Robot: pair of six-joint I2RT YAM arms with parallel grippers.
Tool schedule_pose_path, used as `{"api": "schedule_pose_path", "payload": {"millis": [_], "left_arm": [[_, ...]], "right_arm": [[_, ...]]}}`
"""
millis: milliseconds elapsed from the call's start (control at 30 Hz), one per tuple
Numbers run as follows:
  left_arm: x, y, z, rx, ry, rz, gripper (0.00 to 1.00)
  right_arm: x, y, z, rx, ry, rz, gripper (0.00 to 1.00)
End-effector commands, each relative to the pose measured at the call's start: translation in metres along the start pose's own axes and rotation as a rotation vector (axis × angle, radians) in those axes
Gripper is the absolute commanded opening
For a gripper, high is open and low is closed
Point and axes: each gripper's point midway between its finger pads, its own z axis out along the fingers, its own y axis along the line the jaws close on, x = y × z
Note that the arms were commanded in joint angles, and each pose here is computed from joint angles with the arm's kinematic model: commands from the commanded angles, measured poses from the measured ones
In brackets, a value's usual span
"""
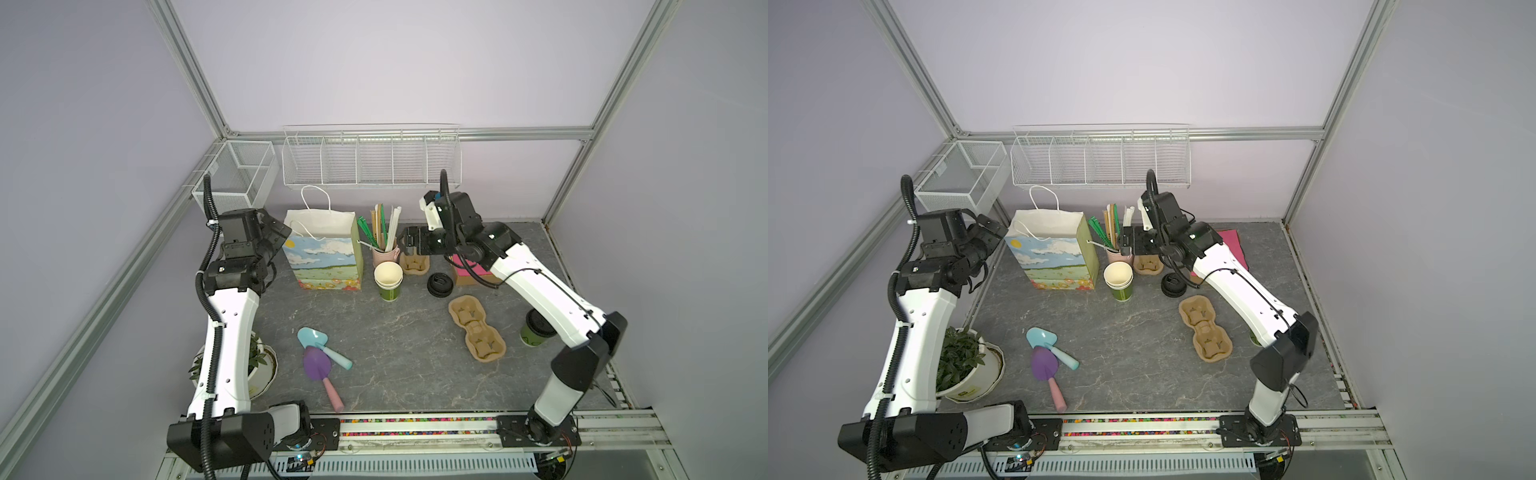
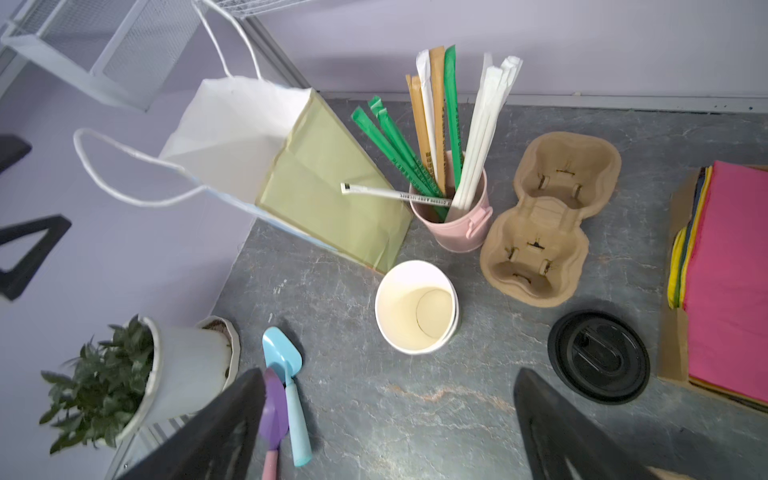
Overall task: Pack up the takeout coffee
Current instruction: 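Raise the right gripper toward the paper bag while the left arm lifts up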
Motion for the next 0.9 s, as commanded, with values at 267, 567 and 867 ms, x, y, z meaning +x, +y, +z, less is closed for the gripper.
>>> {"api": "schedule_pose_path", "payload": {"millis": [267,567,867], "left_arm": [[-0.002,0.017,0.001,-0.032,-0.047,0.045,1.0],[-0.012,0.028,0.031,-0.09,-0.029,0.02,1.0],[-0.006,0.015,0.076,-0.097,0.094,0.064,0.98]], "right_arm": [[-0.009,0.038,0.092,-0.081,0.057,0.13,0.92],[-0.001,0.064,0.086,-0.134,0.021,-0.005,0.93],[-0.011,0.07,0.033,-0.17,-0.053,-0.084,0.94]]}}
